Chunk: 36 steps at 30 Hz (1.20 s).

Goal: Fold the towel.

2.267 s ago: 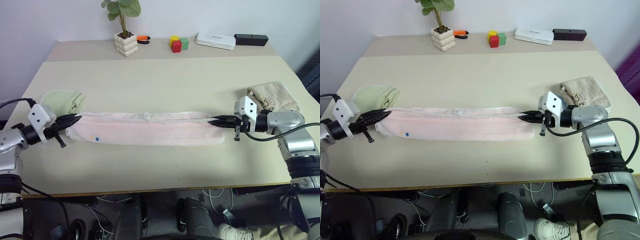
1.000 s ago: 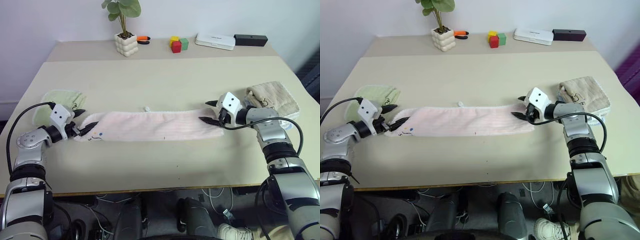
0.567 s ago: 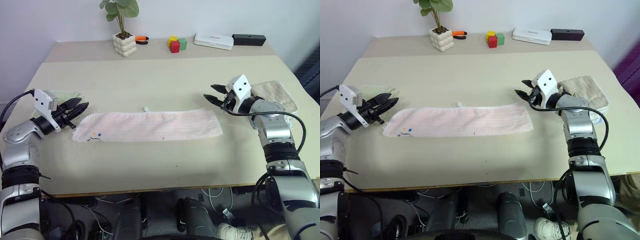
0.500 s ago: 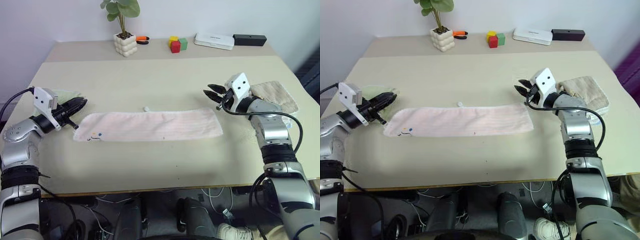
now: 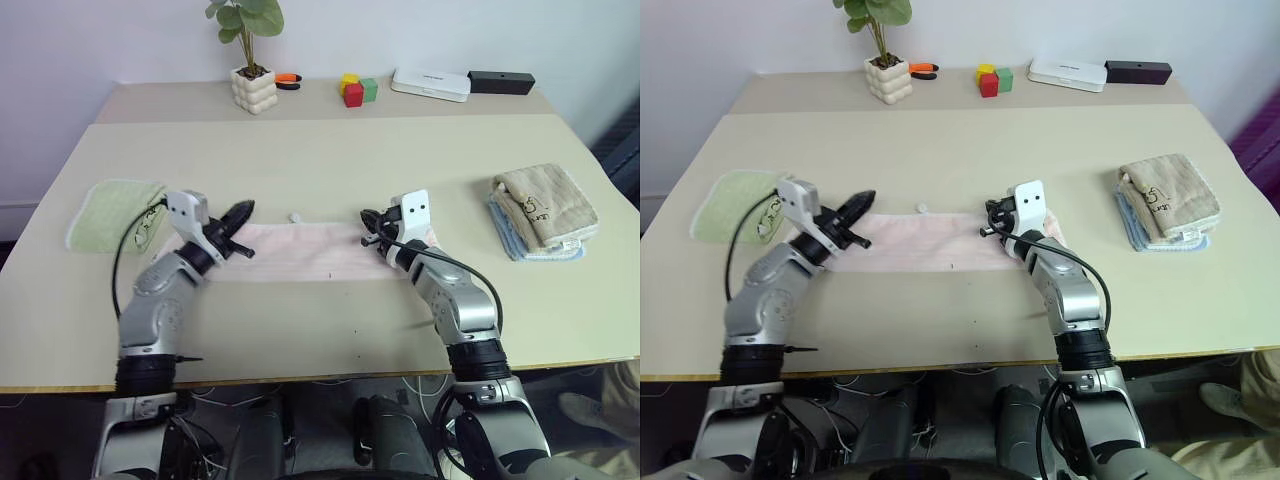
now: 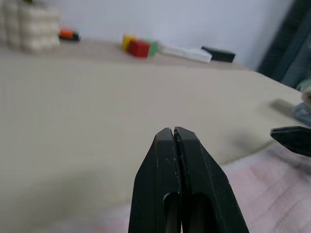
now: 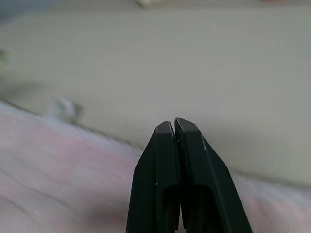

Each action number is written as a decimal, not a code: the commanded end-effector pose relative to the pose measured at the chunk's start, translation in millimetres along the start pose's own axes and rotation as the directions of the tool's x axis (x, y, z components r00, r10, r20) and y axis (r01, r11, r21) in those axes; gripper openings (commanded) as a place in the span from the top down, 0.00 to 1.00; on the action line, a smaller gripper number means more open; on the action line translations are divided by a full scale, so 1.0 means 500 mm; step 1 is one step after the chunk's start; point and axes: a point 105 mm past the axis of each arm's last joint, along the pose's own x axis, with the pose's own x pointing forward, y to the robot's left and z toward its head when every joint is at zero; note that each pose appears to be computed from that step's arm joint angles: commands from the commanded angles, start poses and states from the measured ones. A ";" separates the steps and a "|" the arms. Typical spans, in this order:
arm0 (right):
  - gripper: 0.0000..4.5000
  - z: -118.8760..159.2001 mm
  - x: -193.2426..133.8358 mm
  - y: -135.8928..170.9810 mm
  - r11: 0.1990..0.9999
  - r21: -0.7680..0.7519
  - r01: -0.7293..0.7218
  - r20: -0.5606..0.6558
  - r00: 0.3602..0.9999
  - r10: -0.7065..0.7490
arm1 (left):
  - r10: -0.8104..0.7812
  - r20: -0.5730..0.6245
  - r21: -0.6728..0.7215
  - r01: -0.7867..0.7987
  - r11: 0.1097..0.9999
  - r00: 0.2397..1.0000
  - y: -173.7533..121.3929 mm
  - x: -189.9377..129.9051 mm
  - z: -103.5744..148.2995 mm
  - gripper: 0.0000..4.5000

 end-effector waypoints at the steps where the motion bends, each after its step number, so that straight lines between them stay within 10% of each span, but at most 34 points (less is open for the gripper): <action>1: 0.99 -0.001 0.001 -0.026 0.994 -0.084 0.074 -0.002 0.997 -0.075 | 0.090 -0.048 0.042 -0.088 0.995 0.995 0.029 -0.010 -0.029 1.00; 17: 0.88 -0.003 -0.023 -0.144 0.985 -0.096 0.143 0.002 0.990 -0.143 | 0.300 -0.042 0.069 -0.297 0.952 0.953 0.216 -0.120 0.029 1.00; 25: 0.04 0.059 -0.046 -0.181 0.989 0.011 0.146 0.054 0.988 -0.146 | 0.196 -0.023 0.160 -0.190 0.969 0.980 0.192 -0.109 0.066 0.26; 28: 0.00 0.087 -0.068 -0.187 0.969 0.214 0.121 0.074 0.987 -0.139 | 0.081 -0.013 0.208 -0.077 0.975 0.997 0.158 -0.099 0.095 0.00; 36: 0.00 0.086 -0.155 -0.169 0.836 0.541 0.095 0.058 0.987 -0.150 | -0.161 -0.053 0.270 0.169 0.948 0.986 0.095 -0.094 0.128 0.00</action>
